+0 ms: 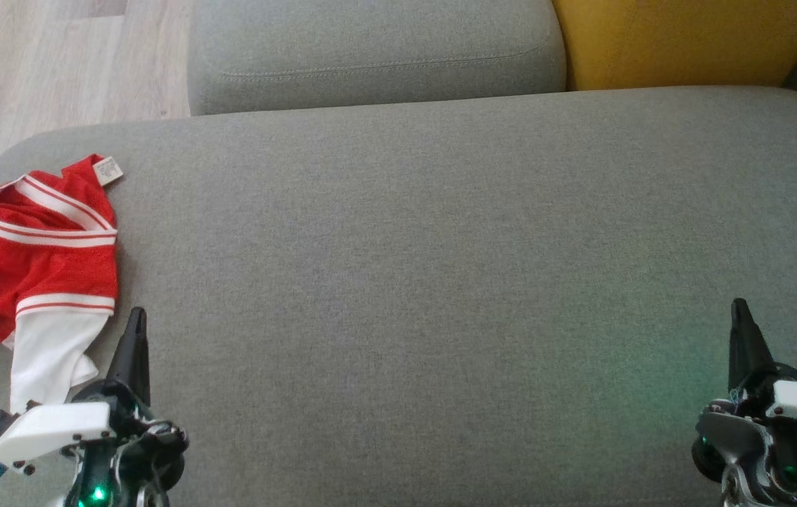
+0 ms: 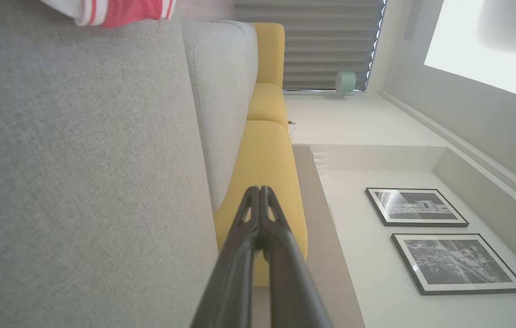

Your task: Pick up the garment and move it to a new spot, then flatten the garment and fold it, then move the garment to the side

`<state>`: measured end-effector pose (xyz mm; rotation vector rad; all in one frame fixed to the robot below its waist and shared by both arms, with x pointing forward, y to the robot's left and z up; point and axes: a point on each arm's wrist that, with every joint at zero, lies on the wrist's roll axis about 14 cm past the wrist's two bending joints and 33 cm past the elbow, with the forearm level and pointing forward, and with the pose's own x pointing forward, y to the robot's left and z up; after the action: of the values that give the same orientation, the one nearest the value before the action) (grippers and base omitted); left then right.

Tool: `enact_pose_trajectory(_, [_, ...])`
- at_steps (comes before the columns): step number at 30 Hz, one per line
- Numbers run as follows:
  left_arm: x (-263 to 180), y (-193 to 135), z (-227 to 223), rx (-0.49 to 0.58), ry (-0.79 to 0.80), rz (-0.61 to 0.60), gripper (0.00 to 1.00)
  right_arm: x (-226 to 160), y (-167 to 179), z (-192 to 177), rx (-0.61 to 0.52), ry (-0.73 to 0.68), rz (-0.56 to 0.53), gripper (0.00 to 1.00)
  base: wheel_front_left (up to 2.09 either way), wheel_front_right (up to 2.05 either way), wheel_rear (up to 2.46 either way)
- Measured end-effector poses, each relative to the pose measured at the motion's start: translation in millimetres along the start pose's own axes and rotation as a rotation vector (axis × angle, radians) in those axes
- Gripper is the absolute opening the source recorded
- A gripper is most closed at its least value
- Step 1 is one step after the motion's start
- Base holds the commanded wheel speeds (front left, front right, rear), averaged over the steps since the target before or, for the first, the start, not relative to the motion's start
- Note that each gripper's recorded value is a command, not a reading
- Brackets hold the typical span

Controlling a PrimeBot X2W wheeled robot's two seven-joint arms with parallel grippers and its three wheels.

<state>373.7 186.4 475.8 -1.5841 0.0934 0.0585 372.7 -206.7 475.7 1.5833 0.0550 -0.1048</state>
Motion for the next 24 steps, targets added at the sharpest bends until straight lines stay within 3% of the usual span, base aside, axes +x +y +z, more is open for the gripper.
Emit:
enact_pose_trajectory(16, [0, 0, 0, 0.0, 0.0, 0.0, 0.0, 0, 0, 0, 0.0, 0.0, 0.001, 0.0, 0.0, 0.0, 0.0])
enact_pose_trajectory(17, [0, 0, 0, 0.0, 0.0, 0.0, 1.0, 0, 0, 0, 0.0, 0.0, 0.001, 1.0, 0.0, 0.0, 0.0])
enact_pose_trajectory(19, [-2, 7, -1, -0.005, -0.001, 0.023, 1.0, -2, -7, 0, 0.003, 0.0, -0.023, 1.0, 0.0, 0.0, 0.0])
enact_pose_trajectory(20, [-5, 16, -2, -0.01, -0.001, 0.048, 0.0, -5, -16, -1, 0.008, -0.001, -0.048, 0.0, 0.0, 0.0, 0.0])
enact_pose_trajectory(21, [-10, 27, -3, -0.016, -0.001, 0.081, 0.0, -9, -26, -1, 0.012, -0.002, -0.079, 0.0, 0.0, 0.0, 0.0])
enact_pose_trajectory(22, [-15, 38, -4, -0.022, -0.003, 0.115, 1.0, -14, -37, -2, 0.018, -0.003, -0.11, 1.0, 0.0, 0.0, 0.0])
enact_pose_trajectory(24, [-26, 56, -5, -0.03, -0.005, 0.17, 1.0, -24, -53, -3, 0.024, -0.006, -0.159, 1.0, 0.0, 0.0, 0.0])
